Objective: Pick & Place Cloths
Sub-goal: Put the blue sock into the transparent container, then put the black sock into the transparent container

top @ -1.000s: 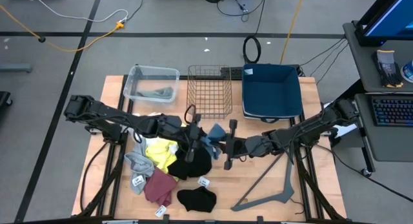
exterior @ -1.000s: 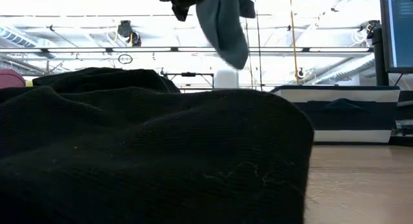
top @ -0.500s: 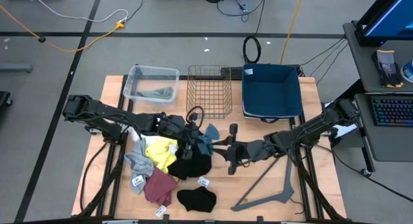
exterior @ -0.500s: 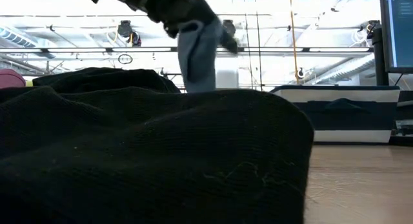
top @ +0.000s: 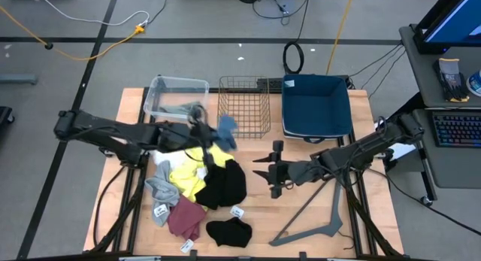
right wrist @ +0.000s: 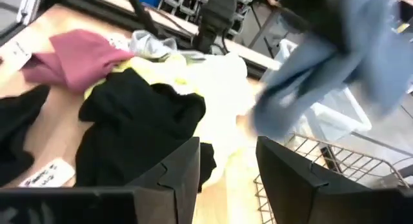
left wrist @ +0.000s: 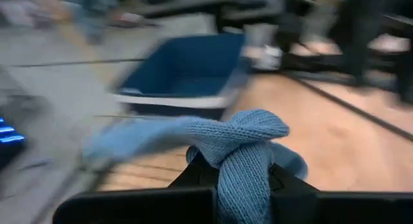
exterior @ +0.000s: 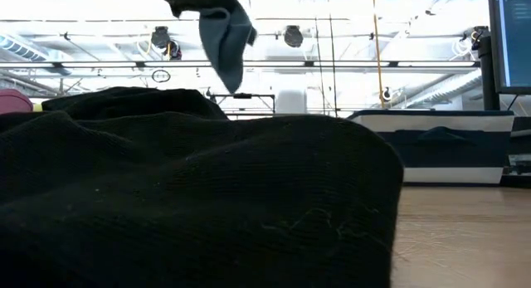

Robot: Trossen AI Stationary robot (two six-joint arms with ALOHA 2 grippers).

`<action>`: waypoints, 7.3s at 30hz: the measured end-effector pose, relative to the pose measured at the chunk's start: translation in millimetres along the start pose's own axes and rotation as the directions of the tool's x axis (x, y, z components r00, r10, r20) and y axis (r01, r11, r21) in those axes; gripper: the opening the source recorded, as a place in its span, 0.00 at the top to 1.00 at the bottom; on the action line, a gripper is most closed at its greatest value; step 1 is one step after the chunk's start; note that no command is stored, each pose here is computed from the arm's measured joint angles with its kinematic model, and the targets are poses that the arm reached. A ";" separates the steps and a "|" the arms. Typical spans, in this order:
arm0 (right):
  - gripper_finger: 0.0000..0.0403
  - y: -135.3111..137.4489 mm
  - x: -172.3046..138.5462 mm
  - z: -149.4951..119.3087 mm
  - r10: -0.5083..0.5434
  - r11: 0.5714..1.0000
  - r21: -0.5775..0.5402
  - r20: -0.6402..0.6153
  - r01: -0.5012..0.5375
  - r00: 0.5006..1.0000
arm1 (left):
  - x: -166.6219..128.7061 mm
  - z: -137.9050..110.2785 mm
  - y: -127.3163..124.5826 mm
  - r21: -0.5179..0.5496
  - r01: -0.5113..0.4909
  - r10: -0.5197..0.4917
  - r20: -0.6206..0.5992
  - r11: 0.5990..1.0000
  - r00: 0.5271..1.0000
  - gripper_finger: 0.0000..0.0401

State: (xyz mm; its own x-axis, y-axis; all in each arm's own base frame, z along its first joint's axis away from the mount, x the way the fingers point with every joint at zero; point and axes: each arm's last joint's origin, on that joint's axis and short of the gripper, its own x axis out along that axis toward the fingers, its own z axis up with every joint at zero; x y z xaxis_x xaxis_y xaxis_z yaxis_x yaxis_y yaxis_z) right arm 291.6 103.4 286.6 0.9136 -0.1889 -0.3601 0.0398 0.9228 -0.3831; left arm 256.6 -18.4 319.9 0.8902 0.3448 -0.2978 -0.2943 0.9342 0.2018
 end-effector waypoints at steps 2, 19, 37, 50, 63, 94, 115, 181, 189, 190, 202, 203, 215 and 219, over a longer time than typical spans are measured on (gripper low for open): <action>0.64 0.6 -0.2 -3.1 0.006 1.000 -0.017 -0.028 -0.006 1.000 | -12.0 4.0 10.0 0.013 -0.131 0.131 0.013 0.991 0.991 0.96; 0.65 3.0 -4.2 -31.0 0.031 0.999 -0.023 -0.285 -0.039 0.958 | -32.7 -12.8 103.2 0.074 -0.657 0.658 -0.183 0.750 0.731 0.96; 0.67 12.2 -3.0 -55.5 0.158 0.987 0.066 -0.352 -0.144 0.922 | -2.0 -68.8 182.3 0.000 -0.669 0.571 -0.521 0.743 0.634 0.96; 0.67 13.3 -2.7 -60.4 0.159 0.987 0.079 -0.362 -0.139 0.918 | 28.8 -106.8 201.3 -0.043 -0.622 0.439 -0.671 0.782 0.598 0.92; 0.67 13.4 -2.0 -58.4 0.160 0.987 0.089 -0.343 -0.137 0.926 | 28.9 -108.7 197.0 -0.097 -0.559 0.351 -0.686 0.824 0.637 0.75; 0.68 62.8 -3.5 -26.6 0.496 0.868 -0.047 0.016 -0.495 0.868 | -97.3 -21.5 112.4 -0.397 -0.052 0.006 -0.118 0.916 0.993 0.35; 0.51 147.4 73.7 -14.6 0.477 0.875 0.027 -0.233 -0.484 0.848 | -108.4 -6.1 69.9 -0.356 0.267 -0.276 0.027 0.895 0.961 0.34; 0.96 164.7 123.7 -72.0 0.508 0.846 0.389 -0.385 -0.364 0.770 | -108.6 -5.1 67.4 -0.346 0.186 -0.189 0.024 0.919 0.982 0.34; 0.99 160.8 94.7 -42.7 0.538 0.834 0.340 -0.323 -0.435 0.779 | -94.5 -6.2 57.8 -0.349 0.239 -0.263 -0.024 0.906 0.964 0.36; 0.99 157.1 89.2 -34.6 0.531 0.838 0.328 -0.301 -0.437 0.792 | -91.3 -6.8 55.4 -0.343 0.245 -0.273 -0.037 0.907 0.961 0.35; 1.00 81.6 39.8 41.6 0.224 0.974 0.042 -0.039 -0.222 0.974 | -56.0 -6.5 15.4 -0.219 0.438 -0.466 -0.091 0.872 0.880 0.35; 1.00 73.9 38.1 45.2 0.207 0.978 0.025 -0.026 -0.207 0.978 | -54.7 -4.6 12.4 -0.204 0.466 -0.488 -0.072 0.861 0.870 0.35; 1.00 10.8 51.3 50.1 0.082 0.996 -0.020 -0.017 -0.082 0.996 | -47.1 13.8 -10.9 -0.019 0.601 -0.595 0.115 0.799 0.795 0.35; 1.00 -0.5 57.3 48.6 0.069 0.997 -0.021 -0.016 -0.069 0.998 | -36.8 11.4 -17.1 -0.007 0.582 -0.579 0.097 0.813 0.809 0.35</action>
State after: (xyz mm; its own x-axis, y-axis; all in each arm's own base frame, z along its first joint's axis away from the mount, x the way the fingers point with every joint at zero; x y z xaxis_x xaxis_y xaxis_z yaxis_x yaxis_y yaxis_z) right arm 363.6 108.4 307.5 0.9076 -0.1304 -0.3991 -0.0320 0.9262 -0.3756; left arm 232.8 -48.1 338.1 0.9249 -0.2709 -0.2670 0.2768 0.9608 -0.0159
